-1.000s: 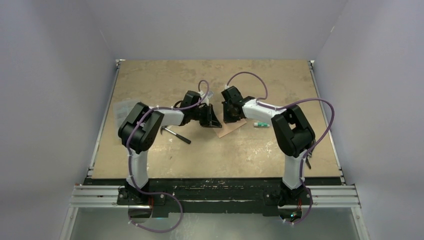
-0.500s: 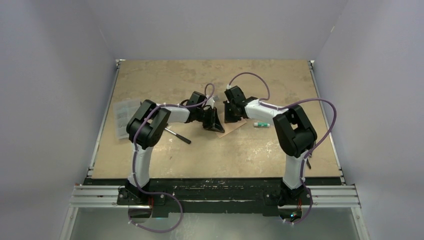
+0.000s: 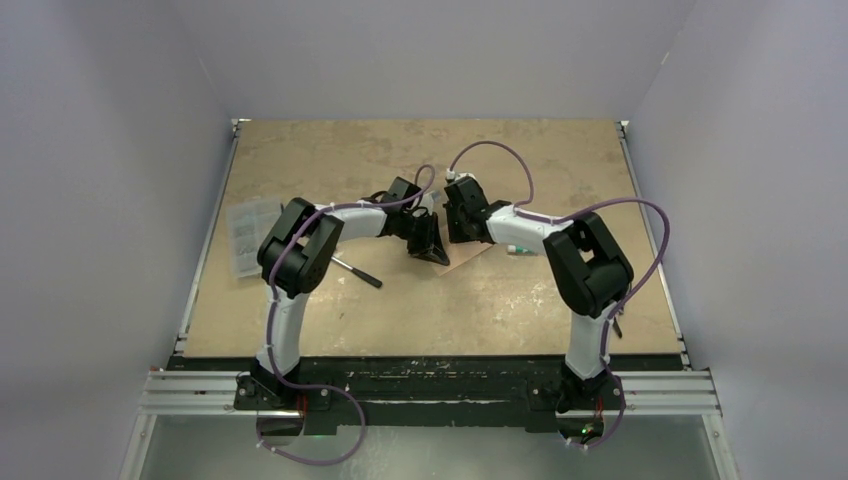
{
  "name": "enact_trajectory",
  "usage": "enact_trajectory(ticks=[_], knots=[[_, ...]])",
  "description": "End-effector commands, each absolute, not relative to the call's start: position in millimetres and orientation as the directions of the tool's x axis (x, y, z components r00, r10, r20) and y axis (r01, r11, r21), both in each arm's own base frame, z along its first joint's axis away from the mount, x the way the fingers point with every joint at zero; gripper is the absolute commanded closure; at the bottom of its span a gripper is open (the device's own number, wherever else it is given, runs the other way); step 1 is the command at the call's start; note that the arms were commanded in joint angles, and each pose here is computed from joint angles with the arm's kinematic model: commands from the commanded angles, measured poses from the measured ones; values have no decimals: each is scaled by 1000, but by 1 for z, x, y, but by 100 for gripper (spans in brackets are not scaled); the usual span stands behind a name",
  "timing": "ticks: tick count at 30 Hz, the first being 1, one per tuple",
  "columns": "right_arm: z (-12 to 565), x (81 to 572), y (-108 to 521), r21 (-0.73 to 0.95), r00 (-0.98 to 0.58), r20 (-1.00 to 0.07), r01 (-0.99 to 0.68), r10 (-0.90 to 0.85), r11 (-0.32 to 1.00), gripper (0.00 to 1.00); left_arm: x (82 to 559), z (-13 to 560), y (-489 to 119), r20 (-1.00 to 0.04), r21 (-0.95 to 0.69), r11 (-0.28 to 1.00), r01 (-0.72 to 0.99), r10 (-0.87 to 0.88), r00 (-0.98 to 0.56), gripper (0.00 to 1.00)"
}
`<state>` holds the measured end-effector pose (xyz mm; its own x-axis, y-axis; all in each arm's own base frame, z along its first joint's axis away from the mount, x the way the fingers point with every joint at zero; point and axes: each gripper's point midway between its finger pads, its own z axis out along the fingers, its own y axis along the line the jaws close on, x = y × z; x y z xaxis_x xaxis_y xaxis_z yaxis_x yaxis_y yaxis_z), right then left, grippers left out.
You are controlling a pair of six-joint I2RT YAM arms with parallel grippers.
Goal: Place the letter into the envelope and seal it
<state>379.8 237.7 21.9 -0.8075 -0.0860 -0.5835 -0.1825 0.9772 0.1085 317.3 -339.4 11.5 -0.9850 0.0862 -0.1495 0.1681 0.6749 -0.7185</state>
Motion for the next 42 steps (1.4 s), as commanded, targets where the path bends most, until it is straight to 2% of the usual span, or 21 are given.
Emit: enact_trajectory(ticks=[1,3,9,14,21,30,42], knots=[[-6,392,184,-126,-799,-579,-107,-160,986,92,296,-71,-271,-61,-427,895,127,112,-992,100],[0,398,180,-125,-792,-592,-93,-150,988,92,297,-71,-271,-60,-426,896,127,112,-992,100],[54,409,219,49,-727,-674,-224,-133,973,90,303,-69,-278,-67,-451,884,122,103,-992,100],[93,408,235,136,-705,-703,-259,-91,956,88,304,-70,-280,-63,-458,881,118,100,-993,100],[64,377,249,163,-769,-615,-338,-172,927,90,304,-70,-280,-71,-457,879,137,118,-990,100],[38,367,252,115,-802,-550,-350,-234,930,89,304,-72,-279,-63,-451,882,138,122,-990,100],[-6,353,206,-85,-872,-434,-209,-225,974,88,301,-76,-277,-54,-447,882,149,140,-989,100]])
